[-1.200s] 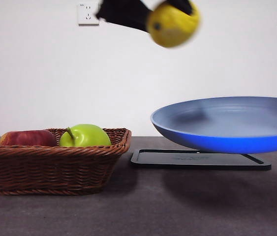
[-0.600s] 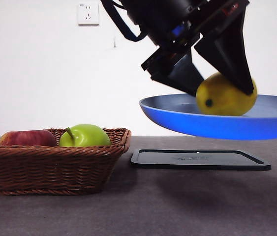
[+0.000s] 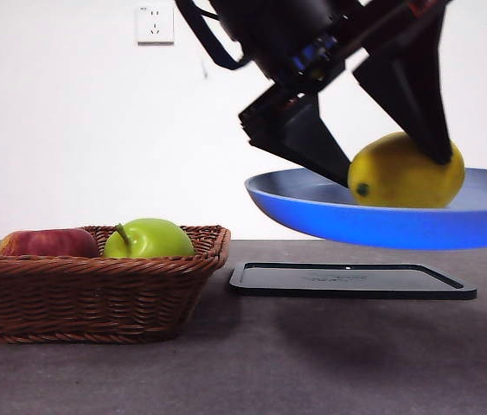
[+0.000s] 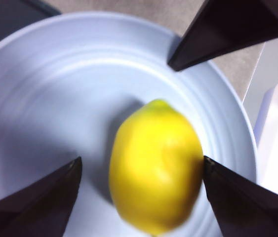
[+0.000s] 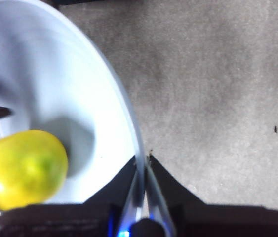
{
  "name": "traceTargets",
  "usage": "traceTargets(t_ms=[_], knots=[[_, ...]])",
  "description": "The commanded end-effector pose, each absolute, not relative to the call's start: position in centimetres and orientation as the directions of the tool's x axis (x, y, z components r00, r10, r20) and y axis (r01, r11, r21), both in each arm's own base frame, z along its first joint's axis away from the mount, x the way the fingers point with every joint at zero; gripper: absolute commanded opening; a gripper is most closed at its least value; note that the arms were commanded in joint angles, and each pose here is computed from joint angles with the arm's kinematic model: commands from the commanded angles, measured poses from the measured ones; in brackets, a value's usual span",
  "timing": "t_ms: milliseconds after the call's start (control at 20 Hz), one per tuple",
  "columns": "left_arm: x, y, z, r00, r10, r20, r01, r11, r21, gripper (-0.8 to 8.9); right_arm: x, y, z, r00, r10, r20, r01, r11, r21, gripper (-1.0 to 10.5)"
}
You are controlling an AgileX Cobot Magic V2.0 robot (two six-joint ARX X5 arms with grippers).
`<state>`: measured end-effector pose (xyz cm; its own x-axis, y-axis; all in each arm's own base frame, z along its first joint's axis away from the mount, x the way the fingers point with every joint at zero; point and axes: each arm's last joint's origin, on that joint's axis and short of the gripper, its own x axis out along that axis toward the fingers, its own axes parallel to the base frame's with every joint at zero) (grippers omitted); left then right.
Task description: Take the lemon from the basket,put the lemon in the plate,hand out the plate
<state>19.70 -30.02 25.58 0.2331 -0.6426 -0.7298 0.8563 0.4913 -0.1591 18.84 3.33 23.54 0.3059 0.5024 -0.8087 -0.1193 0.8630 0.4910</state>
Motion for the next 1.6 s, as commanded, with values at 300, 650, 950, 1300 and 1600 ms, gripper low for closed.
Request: traceTargets(t_ms=[300,650,950,1300,1600], knots=[[19.0,-24.8,31.9,0.328,-0.671,-0.665,0.824,0.547,-0.145,4.17,19.7,3.5,23.4,0.297,0.509,-0.807,-0.078,0.856,0.511,0.0],[15.9,-17.3,37.6,0.442,-0.685,-0.58,0.778,0.614,-0.132,4.15,24.7,3.0,24.4,0.3,0.496,-0.815,-0.031,0.859,0.512,0.0],[12.8,-12.8,40.1,0.531,-0.666,-0.523,0.74,0.666,-0.096,4.15,33.0,1.6,24.3,0.391,0.471,-0.79,0.023,0.854,0.52,0.0],[12.2,-12.1,40.2,0.542,-0.653,-0.529,0.73,0.677,-0.089,4.15,38.5,1.6,18.4,0.361,0.472,-0.804,0.126,0.829,0.544,0.0],[12.2,-12.1,40.2,0.543,-0.653,-0.529,0.728,0.68,-0.092,4.15,38.9,1.5,16.7,0.34,0.423,-0.84,0.163,0.853,0.495,0.0]])
